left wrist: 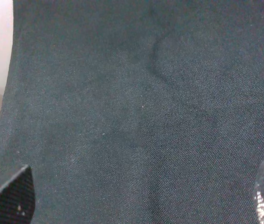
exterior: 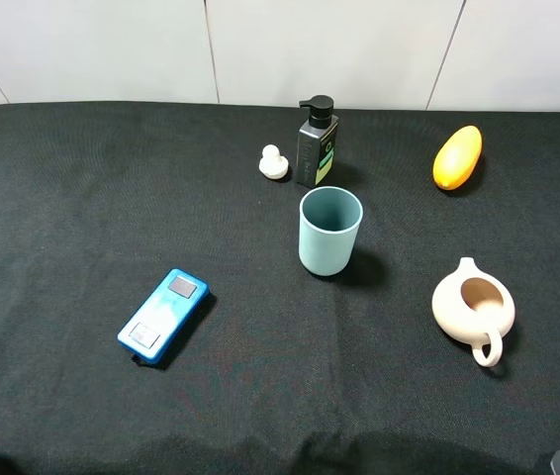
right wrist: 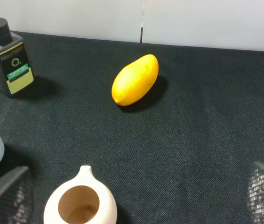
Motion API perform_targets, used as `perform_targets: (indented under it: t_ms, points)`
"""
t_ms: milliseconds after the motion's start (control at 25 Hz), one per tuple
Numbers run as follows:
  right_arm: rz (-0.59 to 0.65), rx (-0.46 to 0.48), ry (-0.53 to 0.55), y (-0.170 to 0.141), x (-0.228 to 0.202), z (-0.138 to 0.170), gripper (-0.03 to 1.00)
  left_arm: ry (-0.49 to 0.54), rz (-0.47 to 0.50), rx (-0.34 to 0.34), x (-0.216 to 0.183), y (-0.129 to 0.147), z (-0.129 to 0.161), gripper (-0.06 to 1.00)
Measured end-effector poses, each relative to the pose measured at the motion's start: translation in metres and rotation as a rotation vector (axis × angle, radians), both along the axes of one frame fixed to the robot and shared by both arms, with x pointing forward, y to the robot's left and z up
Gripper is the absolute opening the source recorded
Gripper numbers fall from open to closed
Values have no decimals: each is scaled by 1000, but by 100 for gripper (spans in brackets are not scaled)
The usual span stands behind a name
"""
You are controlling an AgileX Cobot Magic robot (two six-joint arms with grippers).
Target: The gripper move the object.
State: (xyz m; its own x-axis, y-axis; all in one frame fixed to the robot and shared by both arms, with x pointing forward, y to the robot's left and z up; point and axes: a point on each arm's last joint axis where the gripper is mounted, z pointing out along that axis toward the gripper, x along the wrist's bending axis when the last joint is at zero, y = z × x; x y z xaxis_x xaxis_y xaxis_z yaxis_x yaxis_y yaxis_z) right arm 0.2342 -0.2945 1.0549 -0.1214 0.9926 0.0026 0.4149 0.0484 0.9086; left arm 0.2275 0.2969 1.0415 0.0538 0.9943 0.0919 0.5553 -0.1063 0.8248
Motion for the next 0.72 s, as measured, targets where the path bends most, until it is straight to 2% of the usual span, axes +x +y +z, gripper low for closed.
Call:
perform_targets:
  t_ms: [720]
  points:
    - [0,0,0,0,0,0,69,0,0,0,0,0,0,99]
